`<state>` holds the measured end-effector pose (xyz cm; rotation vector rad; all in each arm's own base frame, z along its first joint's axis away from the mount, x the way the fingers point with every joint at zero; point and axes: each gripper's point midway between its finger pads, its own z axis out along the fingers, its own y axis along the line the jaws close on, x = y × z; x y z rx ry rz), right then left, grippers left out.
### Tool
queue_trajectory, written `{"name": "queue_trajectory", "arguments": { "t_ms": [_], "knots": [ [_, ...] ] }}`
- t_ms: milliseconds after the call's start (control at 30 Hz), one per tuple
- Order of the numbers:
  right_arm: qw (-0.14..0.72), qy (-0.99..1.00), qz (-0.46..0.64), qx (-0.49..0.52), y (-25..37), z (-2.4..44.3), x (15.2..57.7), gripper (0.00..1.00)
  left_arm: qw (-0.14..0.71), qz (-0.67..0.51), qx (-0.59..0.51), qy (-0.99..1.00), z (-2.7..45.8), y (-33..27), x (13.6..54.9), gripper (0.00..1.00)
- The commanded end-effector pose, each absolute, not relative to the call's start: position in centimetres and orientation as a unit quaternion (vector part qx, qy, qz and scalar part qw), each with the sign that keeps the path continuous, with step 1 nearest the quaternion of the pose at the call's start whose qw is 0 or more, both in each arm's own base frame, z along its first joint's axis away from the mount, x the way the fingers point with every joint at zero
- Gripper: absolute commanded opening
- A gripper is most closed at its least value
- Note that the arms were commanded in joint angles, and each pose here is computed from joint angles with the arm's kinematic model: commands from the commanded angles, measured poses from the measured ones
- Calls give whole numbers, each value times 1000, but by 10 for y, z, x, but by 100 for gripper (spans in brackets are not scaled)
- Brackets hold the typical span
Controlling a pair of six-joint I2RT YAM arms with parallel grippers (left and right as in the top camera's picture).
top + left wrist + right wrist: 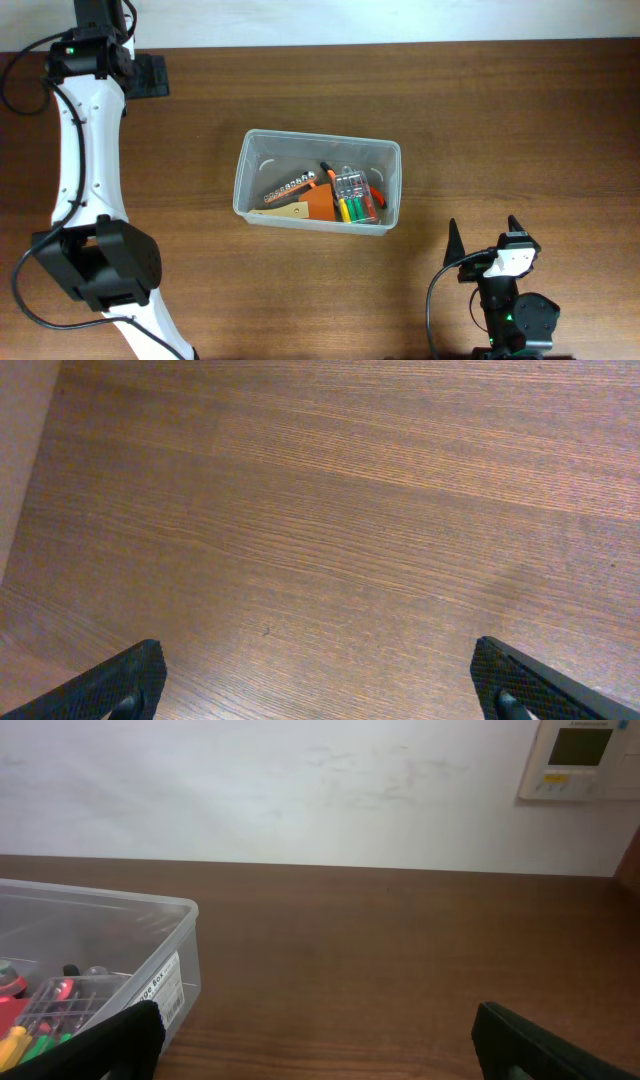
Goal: Pack container
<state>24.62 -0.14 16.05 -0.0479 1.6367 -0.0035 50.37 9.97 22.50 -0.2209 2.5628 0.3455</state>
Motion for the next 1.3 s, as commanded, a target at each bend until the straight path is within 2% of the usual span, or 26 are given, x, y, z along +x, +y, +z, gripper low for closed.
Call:
{"name": "queue_trajectory", "arguments": {
  "t_ms": [0,900,1067,1267],
  "knots": [
    [685,727,4,-34,4,160,246,99,288,134,-89,944,243,104,501,99],
    [685,727,4,-34,4,160,246,99,287,143,-93,943,249,108,495,99],
    [685,727,4,-34,4,160,246,99,353,111,-88,925,312,93,474,99],
    [685,727,4,-34,4,160,246,99,450,71,-72,887,399,71,431,99]
  ]
}}
